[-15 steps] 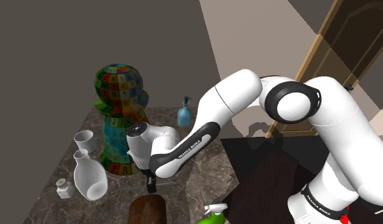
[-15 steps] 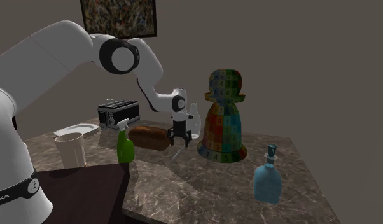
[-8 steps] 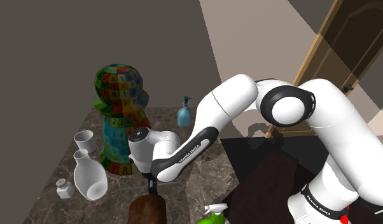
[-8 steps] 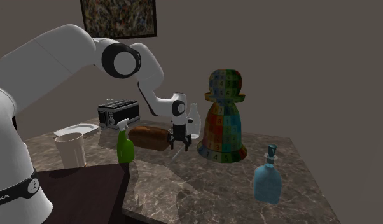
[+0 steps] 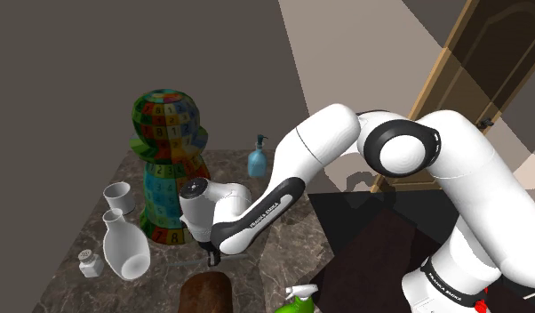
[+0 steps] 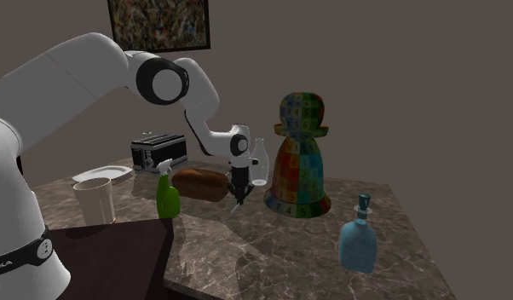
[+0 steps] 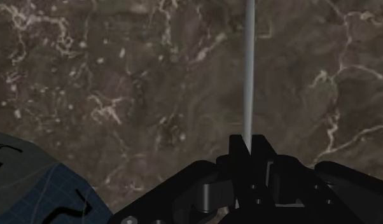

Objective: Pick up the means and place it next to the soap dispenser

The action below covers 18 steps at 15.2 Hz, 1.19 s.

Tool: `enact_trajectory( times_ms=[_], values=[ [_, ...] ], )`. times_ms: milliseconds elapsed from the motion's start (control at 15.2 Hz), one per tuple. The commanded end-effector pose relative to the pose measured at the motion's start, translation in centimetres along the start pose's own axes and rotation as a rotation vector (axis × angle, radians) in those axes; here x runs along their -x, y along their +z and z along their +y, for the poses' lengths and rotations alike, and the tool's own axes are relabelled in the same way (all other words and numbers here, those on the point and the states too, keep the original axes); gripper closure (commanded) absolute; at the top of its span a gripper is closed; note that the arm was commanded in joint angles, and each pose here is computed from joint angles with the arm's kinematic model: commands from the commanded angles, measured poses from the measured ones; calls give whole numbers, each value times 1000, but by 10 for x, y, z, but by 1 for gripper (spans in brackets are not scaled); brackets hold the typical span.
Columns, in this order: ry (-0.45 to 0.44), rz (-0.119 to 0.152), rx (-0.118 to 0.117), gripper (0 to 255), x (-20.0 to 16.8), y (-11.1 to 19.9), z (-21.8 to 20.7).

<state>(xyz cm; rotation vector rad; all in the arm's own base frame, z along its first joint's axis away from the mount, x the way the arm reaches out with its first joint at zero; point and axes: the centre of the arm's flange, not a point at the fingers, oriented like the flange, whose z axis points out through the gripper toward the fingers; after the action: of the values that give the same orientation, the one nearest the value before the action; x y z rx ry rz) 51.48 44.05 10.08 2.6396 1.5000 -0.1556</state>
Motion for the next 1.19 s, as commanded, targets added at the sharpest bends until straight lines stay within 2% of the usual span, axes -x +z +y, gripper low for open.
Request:
enact_trajectory(
  times_ms=[0, 330, 1122],
  values=[
    [0, 0, 0, 255, 0, 0, 0],
    [0, 0, 0, 255, 0, 0, 0],
    [0, 0, 0, 255, 9, -63, 2]
  ],
)
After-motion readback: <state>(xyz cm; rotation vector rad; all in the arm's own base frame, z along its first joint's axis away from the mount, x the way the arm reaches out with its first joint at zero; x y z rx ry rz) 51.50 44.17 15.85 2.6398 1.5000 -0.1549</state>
